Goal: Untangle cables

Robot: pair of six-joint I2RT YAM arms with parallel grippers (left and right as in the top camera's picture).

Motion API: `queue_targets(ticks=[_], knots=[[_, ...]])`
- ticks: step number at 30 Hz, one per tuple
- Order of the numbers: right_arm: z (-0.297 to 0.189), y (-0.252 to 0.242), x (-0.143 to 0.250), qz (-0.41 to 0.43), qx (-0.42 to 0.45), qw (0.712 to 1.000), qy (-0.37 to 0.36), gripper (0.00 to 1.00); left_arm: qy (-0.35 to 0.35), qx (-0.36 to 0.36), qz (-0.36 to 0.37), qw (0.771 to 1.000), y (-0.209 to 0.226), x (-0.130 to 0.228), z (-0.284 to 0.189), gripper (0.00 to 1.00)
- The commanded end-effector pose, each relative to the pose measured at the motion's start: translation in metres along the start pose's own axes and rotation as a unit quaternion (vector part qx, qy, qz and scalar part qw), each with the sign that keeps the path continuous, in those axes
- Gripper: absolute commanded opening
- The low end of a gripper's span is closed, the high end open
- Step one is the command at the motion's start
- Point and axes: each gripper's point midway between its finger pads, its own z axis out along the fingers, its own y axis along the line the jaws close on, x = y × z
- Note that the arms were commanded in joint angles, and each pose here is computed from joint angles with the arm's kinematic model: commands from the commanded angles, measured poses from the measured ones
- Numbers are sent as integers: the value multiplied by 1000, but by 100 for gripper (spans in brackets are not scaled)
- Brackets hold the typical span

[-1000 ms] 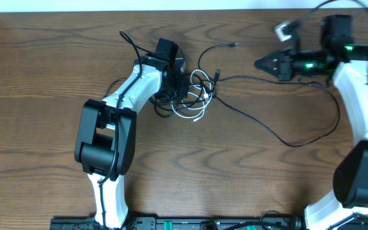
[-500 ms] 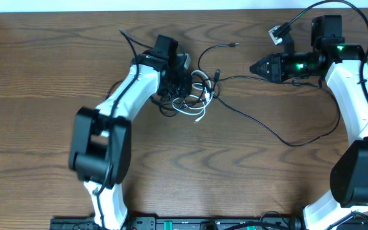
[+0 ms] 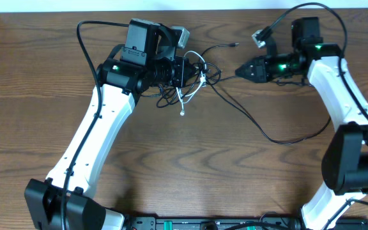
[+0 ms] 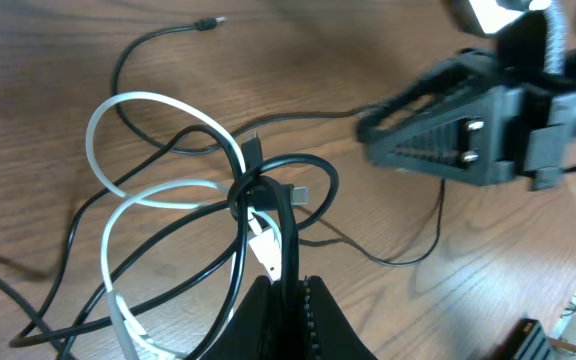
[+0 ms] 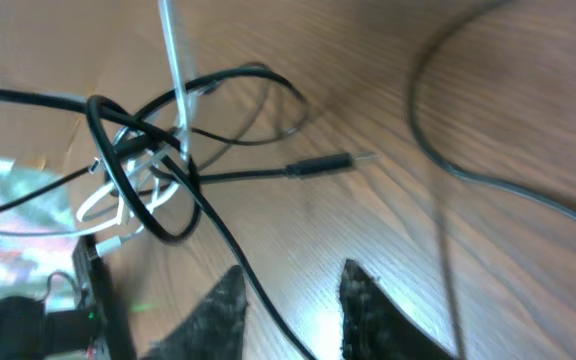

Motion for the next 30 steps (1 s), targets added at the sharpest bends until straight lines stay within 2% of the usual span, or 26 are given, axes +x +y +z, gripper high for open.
queue_targets(ticks=[1, 6, 14, 18, 25, 30], knots=[[4, 25, -5, -21, -92, 995, -17, 36, 4, 9, -12, 1000, -4, 1, -1, 7], [5, 40, -6, -55, -162, 985, -32, 46, 4, 9, -19, 1000, -4, 1, -1, 7], [20, 50, -9, -72, -268, 959, -52, 47, 5, 10, -31, 999, -5, 2, -1, 8], [34, 55, -10, -75, -282, 956, -44, 49, 6, 10, -31, 999, -6, 2, 0, 7], [48, 93, -13, -121, -339, 932, -34, 52, 9, 10, -35, 999, -5, 4, 0, 7], [54, 104, -13, -119, -350, 929, -22, 47, 9, 9, -35, 999, -5, 4, 0, 8]])
